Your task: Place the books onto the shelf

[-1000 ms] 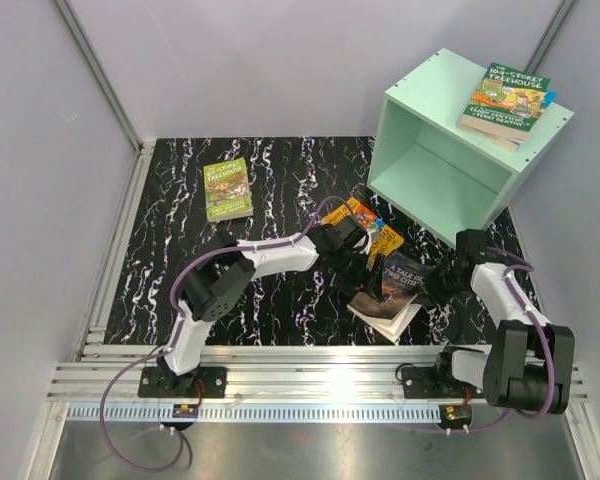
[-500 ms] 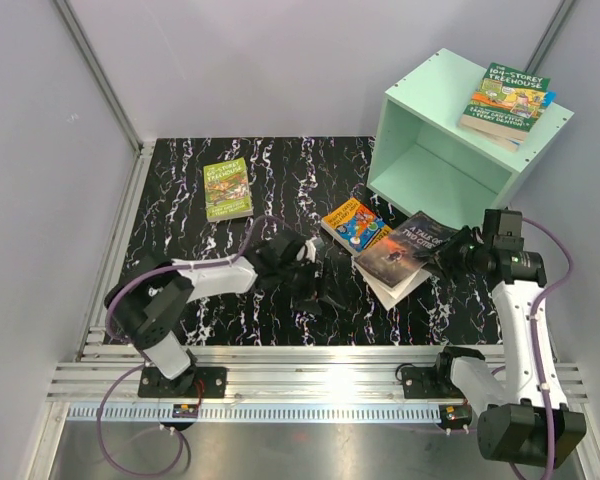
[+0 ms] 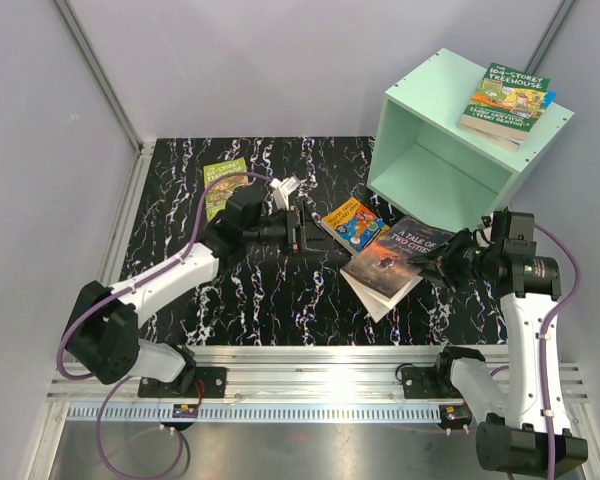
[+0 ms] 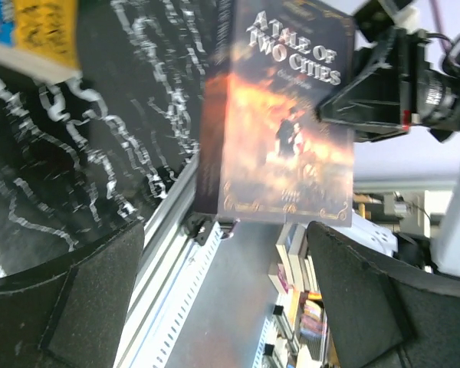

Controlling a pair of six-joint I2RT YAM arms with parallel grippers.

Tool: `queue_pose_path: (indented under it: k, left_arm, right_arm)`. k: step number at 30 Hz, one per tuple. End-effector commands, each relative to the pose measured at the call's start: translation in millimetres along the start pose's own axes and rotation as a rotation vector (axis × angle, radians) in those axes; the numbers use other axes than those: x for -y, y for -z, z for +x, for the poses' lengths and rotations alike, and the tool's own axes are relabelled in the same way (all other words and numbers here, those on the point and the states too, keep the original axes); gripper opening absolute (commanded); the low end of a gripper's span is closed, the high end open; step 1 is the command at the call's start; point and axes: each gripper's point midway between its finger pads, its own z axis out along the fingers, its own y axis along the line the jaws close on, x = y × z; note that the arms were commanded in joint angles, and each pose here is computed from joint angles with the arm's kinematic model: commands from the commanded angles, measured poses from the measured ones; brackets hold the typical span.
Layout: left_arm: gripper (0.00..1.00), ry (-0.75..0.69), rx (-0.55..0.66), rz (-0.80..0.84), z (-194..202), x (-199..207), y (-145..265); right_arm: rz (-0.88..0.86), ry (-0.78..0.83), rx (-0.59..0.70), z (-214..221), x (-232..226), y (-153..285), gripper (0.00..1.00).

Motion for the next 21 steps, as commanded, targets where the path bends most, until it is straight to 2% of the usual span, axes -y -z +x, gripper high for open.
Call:
queue_pose_path:
  k: [1, 3, 8, 15, 18, 19, 21]
  left_arm:
    - [0.90, -0.048, -0.035, 0.089, -5.5, 19.5, -6.4]
    - [0.90, -0.054, -0.021, 0.110, -12.3, 23.8, -10.2]
    - [0.89, -0.033, -0.076, 0.108, -12.5, 24.7, -39.0]
    - [0.87, -0.075, -0.093, 0.258, -16.3, 84.2, -62.6]
    - [0.70, -0.074, -0.119, 0.342, -7.3, 106.9, -62.0]
    - [0.49, -0.052, -0.136, 0.353, -1.1, 109.7, -62.9]
    - [0.27, -0.071, -0.136, 0.394, 2.6, 120.6, -58.2]
  right_arm:
    - [-0.221, 0.076, -0.040, 13.5, -51.3, 27.2, 0.00]
    - [-0.261, 0.091, -0.050, 16.3, -60.6, 32.6, 0.00]
    - [-0.329, 0.094, -0.060, 18.9, -76.8, 40.6, 0.00]
    - [-0.345, 0.082, -0.066, 20.7, -76.0, 36.7, 0.00]
    - [-0.374, 0.078, -0.063, 22.2, -76.6, 35.5, 0.00]
    - [-0.383, 0.066, -0.064, 22.3, -77.6, 35.5, 0.00]
    - [-0.404, 0.066, -0.061, 21.8, -79.0, 34.4, 0.00]
